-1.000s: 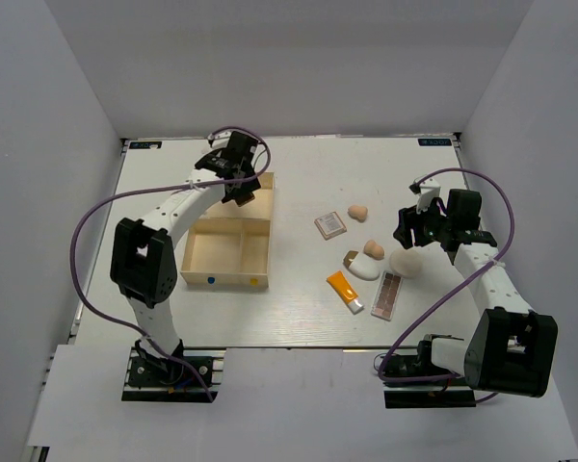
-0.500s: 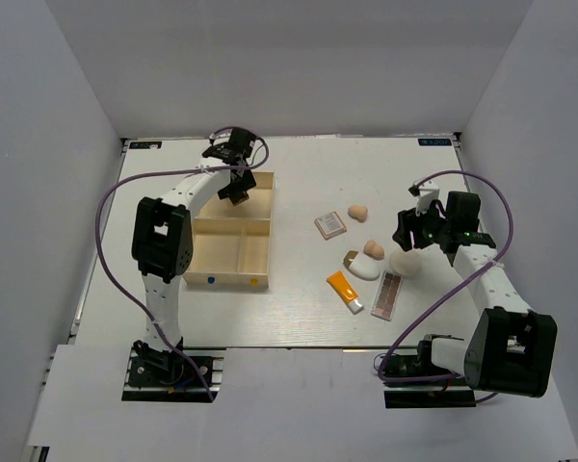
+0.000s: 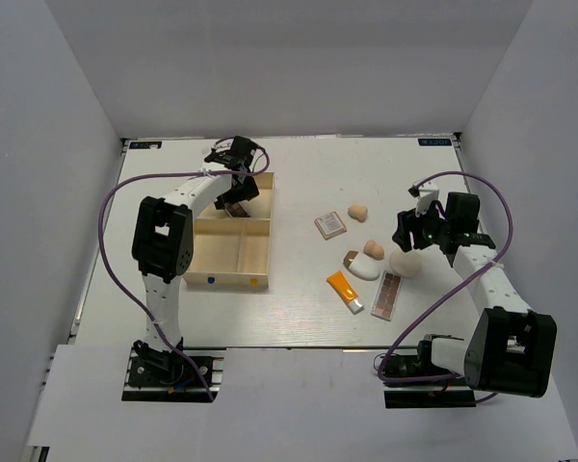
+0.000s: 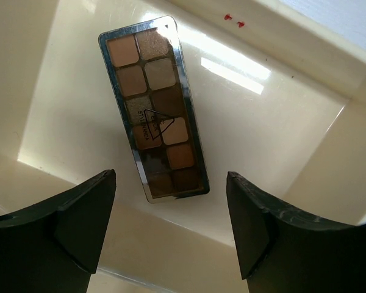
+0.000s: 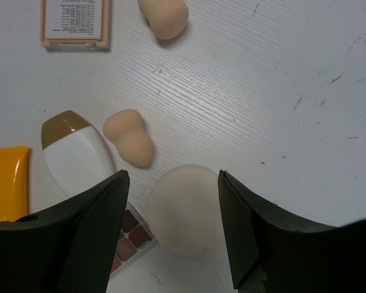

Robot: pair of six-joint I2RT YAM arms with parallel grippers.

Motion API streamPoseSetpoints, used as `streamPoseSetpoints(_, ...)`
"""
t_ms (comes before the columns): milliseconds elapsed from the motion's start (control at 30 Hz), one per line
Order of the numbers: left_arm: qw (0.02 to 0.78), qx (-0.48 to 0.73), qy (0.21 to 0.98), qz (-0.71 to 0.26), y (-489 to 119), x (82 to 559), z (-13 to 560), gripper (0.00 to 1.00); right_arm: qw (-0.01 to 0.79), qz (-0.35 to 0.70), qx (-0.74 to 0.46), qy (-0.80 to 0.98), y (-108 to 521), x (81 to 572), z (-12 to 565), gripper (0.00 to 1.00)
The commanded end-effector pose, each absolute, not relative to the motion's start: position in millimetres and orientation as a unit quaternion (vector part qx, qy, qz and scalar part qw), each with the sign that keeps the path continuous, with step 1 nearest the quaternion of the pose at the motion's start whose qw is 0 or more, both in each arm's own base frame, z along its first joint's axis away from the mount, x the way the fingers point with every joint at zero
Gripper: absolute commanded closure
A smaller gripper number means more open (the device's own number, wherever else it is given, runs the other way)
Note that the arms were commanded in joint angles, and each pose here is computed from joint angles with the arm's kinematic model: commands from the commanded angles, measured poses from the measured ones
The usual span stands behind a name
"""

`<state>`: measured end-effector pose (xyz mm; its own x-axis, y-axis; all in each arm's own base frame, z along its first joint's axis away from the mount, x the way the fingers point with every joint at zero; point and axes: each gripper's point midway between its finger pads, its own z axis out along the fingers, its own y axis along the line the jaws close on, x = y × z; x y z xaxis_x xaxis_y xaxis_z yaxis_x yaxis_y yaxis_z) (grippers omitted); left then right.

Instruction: Organize the makeup

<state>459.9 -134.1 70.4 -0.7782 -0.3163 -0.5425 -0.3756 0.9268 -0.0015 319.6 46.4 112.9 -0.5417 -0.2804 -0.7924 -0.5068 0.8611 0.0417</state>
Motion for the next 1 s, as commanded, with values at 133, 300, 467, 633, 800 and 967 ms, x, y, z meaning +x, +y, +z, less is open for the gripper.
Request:
streamPoseSetpoints(133, 0.344, -0.180, 0.921, 0.003, -144.0, 468.2, 141.4, 0.17, 0.428, 0.141, -0.248, 0.857, 49.8, 320.7, 117.7, 0.30)
streamPoseSetpoints(300, 0.382, -0.118, 0.911, -0.105, -190.6, 465.3, 196.9, 0.18, 0.419, 0.161, -0.284, 0.847, 59.4, 312.7, 115.5, 0.28)
streamPoseSetpoints(467, 0.366, -0.060, 0.910, -0.185, -238.1, 437.7, 214.3, 0.18, 0.389, 0.213, -0.330, 0.833, 82.1, 294.5, 115.8, 0.25)
streamPoseSetpoints(633, 0.315, 0.002, 0.920, -0.234, -290.1, 396.4, 201.2, 0.16, 0.350, 0.211, -0.356, 0.840, 97.1, 278.8, 102.3, 0.25)
streamPoseSetpoints(800, 0.300, 0.041, 0.923, -0.239, -322.0, 374.0, 194.6, 0.10, 0.318, 0.184, -0.345, 0.863, 93.4, 270.1, 92.0, 0.27)
streamPoseSetpoints(967, 0.293, 0.062, 0.926, -0.228, -336.4, 358.4, 190.3, 0.07, 0.291, 0.155, -0.358, 0.874, 83.0, 250.6, 89.9, 0.27)
